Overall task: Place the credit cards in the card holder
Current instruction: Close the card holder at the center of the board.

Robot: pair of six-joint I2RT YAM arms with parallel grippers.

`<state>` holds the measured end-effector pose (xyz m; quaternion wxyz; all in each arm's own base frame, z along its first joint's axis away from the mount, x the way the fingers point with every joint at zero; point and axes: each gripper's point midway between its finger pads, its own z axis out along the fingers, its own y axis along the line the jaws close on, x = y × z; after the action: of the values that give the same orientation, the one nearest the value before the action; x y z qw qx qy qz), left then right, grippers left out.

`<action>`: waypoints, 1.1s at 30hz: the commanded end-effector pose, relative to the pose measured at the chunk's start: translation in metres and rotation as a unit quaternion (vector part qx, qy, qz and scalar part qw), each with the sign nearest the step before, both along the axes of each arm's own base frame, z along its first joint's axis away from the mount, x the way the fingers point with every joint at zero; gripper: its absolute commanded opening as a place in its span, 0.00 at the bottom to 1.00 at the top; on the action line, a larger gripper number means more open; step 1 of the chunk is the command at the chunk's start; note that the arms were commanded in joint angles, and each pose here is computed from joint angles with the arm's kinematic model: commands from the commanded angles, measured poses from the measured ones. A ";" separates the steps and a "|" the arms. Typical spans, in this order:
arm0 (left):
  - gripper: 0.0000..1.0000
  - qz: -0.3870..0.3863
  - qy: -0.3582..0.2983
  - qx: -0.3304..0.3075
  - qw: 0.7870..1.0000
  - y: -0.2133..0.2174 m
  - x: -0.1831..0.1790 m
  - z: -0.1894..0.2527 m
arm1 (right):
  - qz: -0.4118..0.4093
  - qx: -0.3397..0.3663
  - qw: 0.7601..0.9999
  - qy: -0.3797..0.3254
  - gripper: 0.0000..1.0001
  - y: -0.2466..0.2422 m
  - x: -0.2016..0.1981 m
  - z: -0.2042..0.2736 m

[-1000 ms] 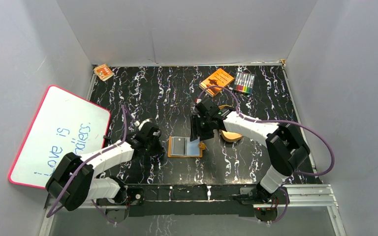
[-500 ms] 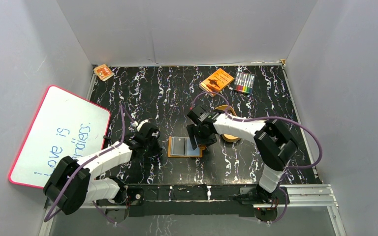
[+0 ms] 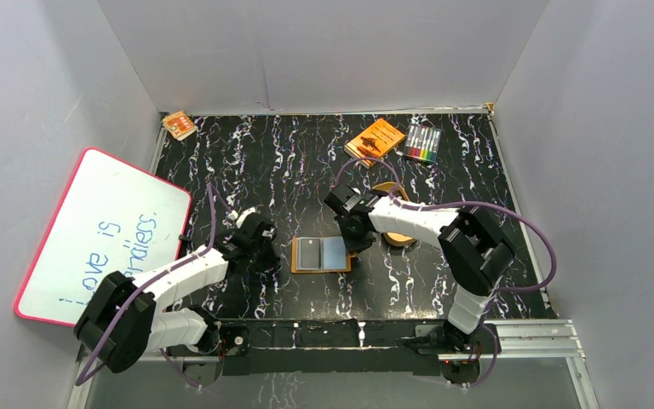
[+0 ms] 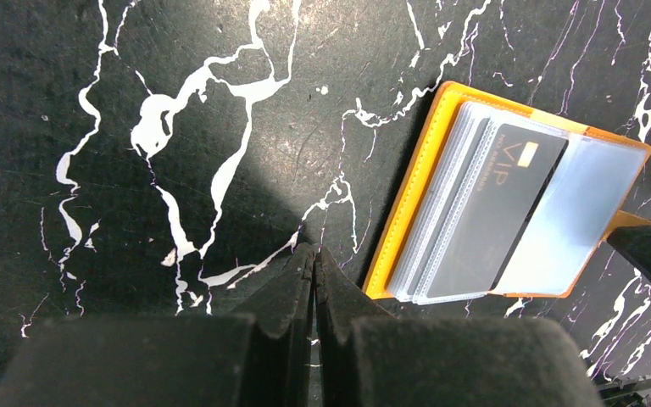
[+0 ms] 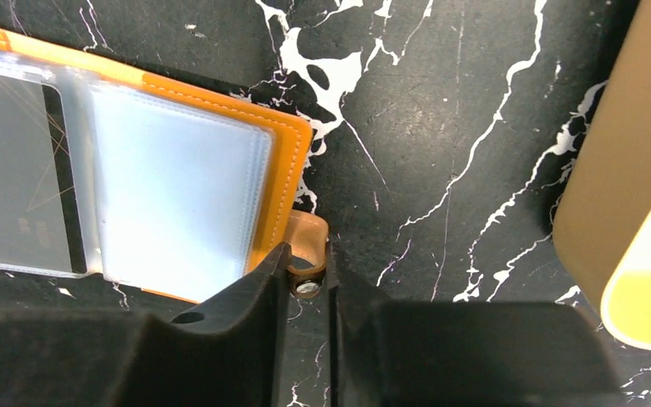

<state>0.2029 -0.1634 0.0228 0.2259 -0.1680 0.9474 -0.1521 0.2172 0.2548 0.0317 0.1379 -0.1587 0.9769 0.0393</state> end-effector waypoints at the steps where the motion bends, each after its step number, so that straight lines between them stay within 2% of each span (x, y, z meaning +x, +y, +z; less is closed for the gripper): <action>1: 0.00 -0.002 -0.002 0.012 1.000 0.006 -0.004 -0.001 | -0.013 0.018 0.999 -0.038 0.18 0.000 0.009 0.026; 3: 0.00 -0.002 0.000 0.014 1.000 0.007 -0.004 -0.003 | -0.013 0.028 0.999 -0.044 0.03 0.001 0.009 0.032; 4: 0.00 -0.003 0.001 0.013 1.000 0.006 -0.004 -0.004 | -0.013 0.036 0.998 -0.048 0.00 0.003 0.010 0.038; 7: 0.00 -0.006 0.005 0.012 1.000 0.005 -0.005 -0.007 | -0.004 0.094 0.993 -0.067 0.00 0.015 0.008 0.062; 11: 0.00 -0.012 0.015 0.005 1.000 0.001 -0.007 -0.014 | 0.042 0.227 0.970 -0.076 0.00 0.051 -0.002 0.098; 13: 0.00 -0.013 0.016 0.002 1.000 0.000 -0.007 -0.015 | 0.069 0.287 0.954 -0.053 0.00 0.070 -0.014 0.109; 17: 0.00 -0.014 0.016 -0.005 1.000 -0.003 -0.008 -0.015 | 0.085 0.351 0.932 -0.021 0.00 0.096 -0.023 0.115; 26: 0.00 -0.025 0.029 -0.024 0.999 -0.007 -0.017 -0.025 | 0.077 0.413 0.907 0.019 0.00 0.137 -0.018 0.099; 33: 0.00 -0.015 0.034 -0.026 0.999 -0.005 -0.020 -0.025 | 0.051 0.390 0.918 0.056 0.00 0.149 -0.012 0.059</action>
<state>0.2063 -0.1835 0.0160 0.2255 -0.1604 0.9381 -0.2086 0.2001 0.3853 0.0940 0.1399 -0.1426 0.8879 0.4145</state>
